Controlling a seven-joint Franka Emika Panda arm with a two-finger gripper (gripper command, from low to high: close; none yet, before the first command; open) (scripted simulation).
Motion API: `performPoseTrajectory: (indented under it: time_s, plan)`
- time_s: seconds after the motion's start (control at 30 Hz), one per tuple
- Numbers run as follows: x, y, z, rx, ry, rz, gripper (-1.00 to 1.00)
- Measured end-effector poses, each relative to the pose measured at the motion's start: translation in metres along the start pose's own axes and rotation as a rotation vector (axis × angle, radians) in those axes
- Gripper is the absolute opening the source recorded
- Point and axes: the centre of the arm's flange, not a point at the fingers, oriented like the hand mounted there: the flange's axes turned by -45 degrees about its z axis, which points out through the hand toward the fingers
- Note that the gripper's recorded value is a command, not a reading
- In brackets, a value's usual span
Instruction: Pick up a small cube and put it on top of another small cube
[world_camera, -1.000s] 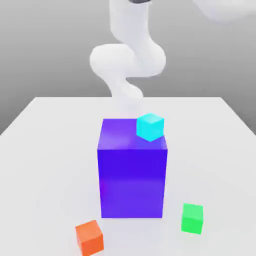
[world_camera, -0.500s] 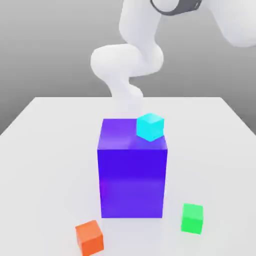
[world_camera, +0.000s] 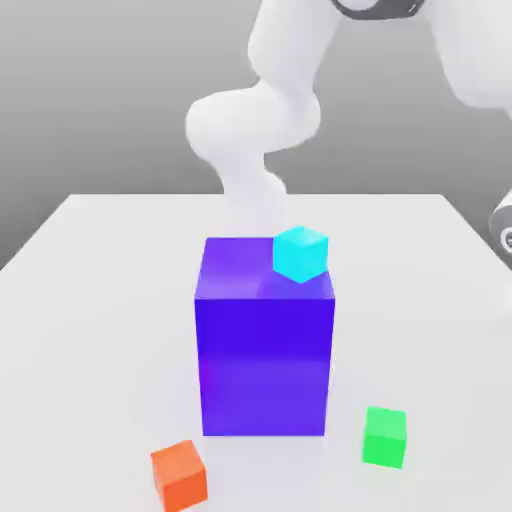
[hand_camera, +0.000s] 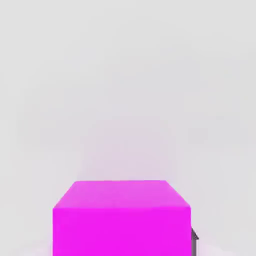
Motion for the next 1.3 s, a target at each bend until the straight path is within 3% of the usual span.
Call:
performPoseTrajectory:
  time_s: [0.27, 0.63, 1.07, 1.3]
  plan:
    - [0.009, 0.017, -0.016, -0.002, 0.097, 0.172, -1.0]
    - [0.033, 0.046, -0.063, 0.065, 0.195, 0.432, -1.0]
    - [0.068, 0.095, -0.124, 0.184, 0.219, 0.767, -1.0]
    - [0.149, 0.2, -0.156, 0.183, 0.233, 1.056, -1.0]
